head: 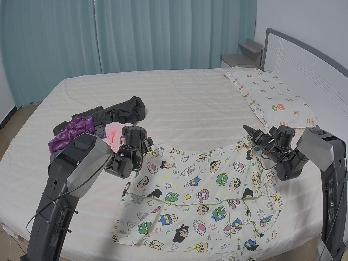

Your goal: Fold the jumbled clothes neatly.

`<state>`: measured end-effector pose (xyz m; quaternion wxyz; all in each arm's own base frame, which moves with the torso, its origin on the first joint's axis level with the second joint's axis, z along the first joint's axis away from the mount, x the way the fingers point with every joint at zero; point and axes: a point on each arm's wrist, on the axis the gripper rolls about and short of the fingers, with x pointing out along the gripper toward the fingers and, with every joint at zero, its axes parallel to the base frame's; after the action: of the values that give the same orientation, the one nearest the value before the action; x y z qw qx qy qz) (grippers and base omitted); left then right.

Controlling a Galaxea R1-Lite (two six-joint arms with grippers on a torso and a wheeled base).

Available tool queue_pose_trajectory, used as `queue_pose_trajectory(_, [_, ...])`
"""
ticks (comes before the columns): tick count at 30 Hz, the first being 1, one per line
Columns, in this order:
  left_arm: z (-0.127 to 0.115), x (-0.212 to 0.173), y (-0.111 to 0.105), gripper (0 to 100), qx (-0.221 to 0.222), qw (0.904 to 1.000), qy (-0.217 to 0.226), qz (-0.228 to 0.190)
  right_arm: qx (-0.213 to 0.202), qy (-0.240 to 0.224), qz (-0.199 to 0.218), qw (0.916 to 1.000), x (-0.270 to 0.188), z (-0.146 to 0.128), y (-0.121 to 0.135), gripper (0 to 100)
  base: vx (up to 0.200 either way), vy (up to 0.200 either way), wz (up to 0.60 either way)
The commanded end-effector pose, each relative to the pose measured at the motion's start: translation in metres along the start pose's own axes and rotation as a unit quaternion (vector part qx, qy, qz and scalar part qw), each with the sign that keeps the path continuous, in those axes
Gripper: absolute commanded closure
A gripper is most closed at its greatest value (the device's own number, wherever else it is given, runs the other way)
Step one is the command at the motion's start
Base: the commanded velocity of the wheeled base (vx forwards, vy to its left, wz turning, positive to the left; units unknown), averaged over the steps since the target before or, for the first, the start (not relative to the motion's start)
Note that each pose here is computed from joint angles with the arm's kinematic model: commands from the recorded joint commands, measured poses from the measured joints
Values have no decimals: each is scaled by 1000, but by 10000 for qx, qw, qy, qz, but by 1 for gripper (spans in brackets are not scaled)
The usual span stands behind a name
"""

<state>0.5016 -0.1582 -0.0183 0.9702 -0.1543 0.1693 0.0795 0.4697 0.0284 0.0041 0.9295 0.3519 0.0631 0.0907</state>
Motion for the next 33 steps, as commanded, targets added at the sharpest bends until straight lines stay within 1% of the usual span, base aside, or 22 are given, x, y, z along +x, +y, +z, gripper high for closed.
queue_pose_trajectory(1, [0,14,11,0,-61,9998,-76,174,480,-323,-263,9980,19,6,-9,0,0,0,0])
queue_pose_trajectory(3, [4,16,14,0,-82,9995,-150,279,656,-393,-376,9964,22,12,-12,0,0,0,0])
queue_pose_trajectory(4, [4,16,14,0,-82,9995,-150,279,656,-393,-376,9964,22,12,-12,0,0,0,0])
queue_pose_trajectory(5, [4,17,17,0,-94,9993,-160,323,692,-177,-667,9952,23,6,-17,0,0,0,0])
queue_pose_trajectory(6, [2,17,18,0,-76,9993,-126,348,669,-49,-823,9943,24,2,-21,0,0,0,0])
queue_pose_trajectory(8, [0,16,19,0,-58,9993,-87,367,660,96,-982,9929,23,1,-25,0,0,0,0])
queue_pose_trajectory(11, [-1,13,21,0,-33,9992,-18,400,732,53,-1159,9906,26,13,-28,0,0,0,0])
queue_pose_trajectory(13, [0,10,22,0,-21,9991,8,413,795,37,-1428,9866,30,15,-29,0,0,0,0])
queue_pose_trajectory(14, [0,7,23,0,-14,9991,39,428,827,10,-1493,9853,32,17,-28,0,0,0,0])
queue_pose_trajectory(15, [0,6,23,0,-9,9990,68,433,884,-20,-1514,9845,33,18,-27,0,0,0,0])
queue_pose_trajectory(17, [2,1,24,0,-10,9990,94,439,1153,-190,-1423,9829,34,28,-23,0,0,0,0])
queue_pose_trajectory(18, [2,0,24,0,-38,9990,99,442,1466,-387,-1313,9797,35,42,-18,0,0,0,0])
queue_pose_trajectory(19, [2,0,24,0,-42,9989,105,446,1548,-425,-1302,9784,35,45,-18,0,0,0,0])
queue_pose_trajectory(20, [4,-1,23,0,-102,9989,90,440,1890,-556,-1276,9721,36,55,-16,0,0,0,0])
queue_pose_trajectory(21, [5,-1,23,0,-136,9989,83,437,1993,-548,-1322,9694,36,57,-16,0,0,0,0])
queue_pose_trajectory(24, [7,-5,23,0,-160,9988,94,444,2013,-405,-1586,9658,35,54,-22,0,0,0,0])
queue_pose_trajectory(26, [9,-8,24,0,-162,9988,106,450,2027,-427,-1679,9638,33,57,-28,0,0,0,0])
queue_pose_trajectory(31, [15,-15,24,0,-162,9988,106,450,2041,-574,-1761,9613,30,67,-36,0,0,0,0])
queue_pose_trajectory(33, [17,-17,25,0,-169,9987,110,460,2041,-597,-1779,9608,29,69,-36,0,0,0,0])
